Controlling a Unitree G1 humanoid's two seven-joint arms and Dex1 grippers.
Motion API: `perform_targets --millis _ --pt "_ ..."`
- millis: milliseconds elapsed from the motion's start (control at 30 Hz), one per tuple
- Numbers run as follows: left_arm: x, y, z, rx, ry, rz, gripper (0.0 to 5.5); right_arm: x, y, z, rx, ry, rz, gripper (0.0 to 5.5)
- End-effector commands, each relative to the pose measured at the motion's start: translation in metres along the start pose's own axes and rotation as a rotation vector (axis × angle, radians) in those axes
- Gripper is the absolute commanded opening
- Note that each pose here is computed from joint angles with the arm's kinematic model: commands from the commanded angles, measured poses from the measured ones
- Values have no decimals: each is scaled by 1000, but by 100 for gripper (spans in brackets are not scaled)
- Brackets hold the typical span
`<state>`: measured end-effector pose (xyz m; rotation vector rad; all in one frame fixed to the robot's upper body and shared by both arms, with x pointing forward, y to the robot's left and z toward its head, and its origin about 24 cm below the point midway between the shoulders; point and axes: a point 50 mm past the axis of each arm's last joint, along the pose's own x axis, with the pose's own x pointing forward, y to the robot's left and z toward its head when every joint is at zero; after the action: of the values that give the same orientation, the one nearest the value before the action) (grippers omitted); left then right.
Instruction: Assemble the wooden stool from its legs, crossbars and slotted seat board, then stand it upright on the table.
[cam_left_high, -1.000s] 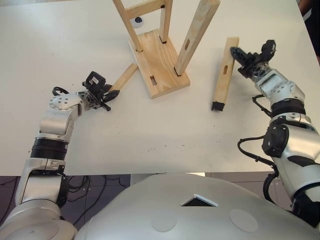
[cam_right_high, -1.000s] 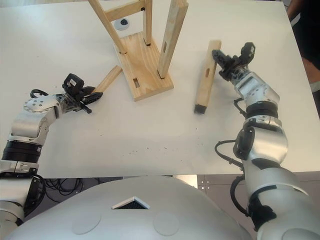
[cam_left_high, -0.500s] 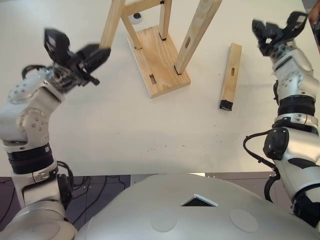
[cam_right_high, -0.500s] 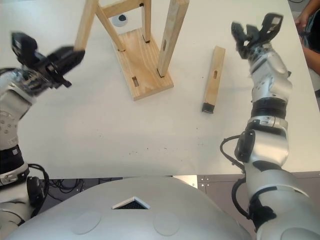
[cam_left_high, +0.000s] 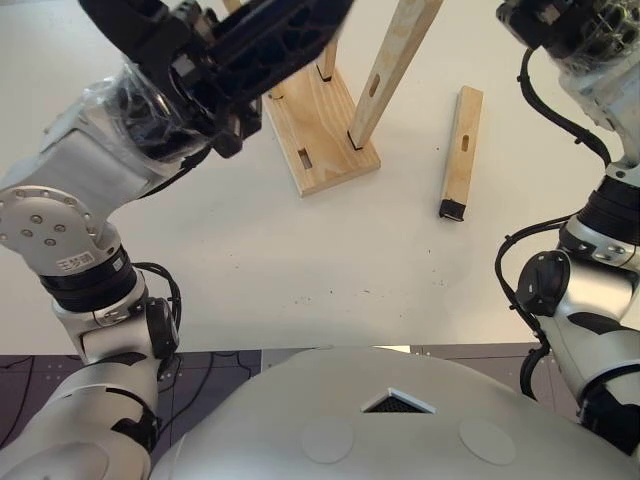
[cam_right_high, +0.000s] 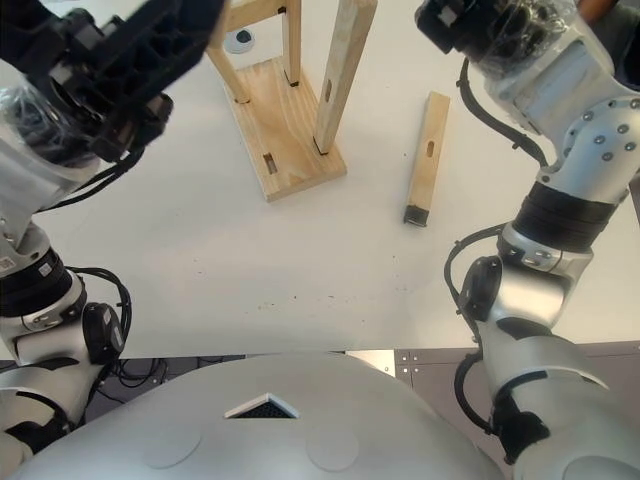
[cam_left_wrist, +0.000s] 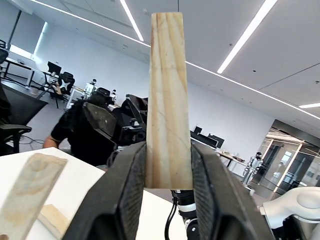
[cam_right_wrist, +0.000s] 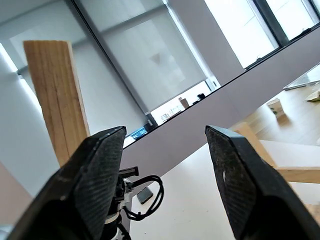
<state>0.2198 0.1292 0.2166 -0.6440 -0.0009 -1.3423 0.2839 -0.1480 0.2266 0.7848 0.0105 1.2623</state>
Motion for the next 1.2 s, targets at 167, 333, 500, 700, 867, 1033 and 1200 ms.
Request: perform_targets --millis 167,333,500,700,867,1033,1200 --pt "-1 -4 -10 -49 31 -29 125 2 23 5 72 71 195 291" --pt "-4 -8 4 -42 -28 -44 125 -6 20 -1 84 112 189 291" --pt "-4 -4 -11 -44 65 4 125 -3 20 3 78 99 200 291" --pt "-1 7 -33 -13 170 78 125 -1 22 5 96 102 232 277" --pt "-4 8 -29 15 138 91 125 -4 23 7 113 114 243 205" --pt "-6 19 -32 55 155 168 125 -5 21 10 104 125 232 139" --pt "-7 31 -34 83 141 227 154 -2 21 14 34 113 214 136"
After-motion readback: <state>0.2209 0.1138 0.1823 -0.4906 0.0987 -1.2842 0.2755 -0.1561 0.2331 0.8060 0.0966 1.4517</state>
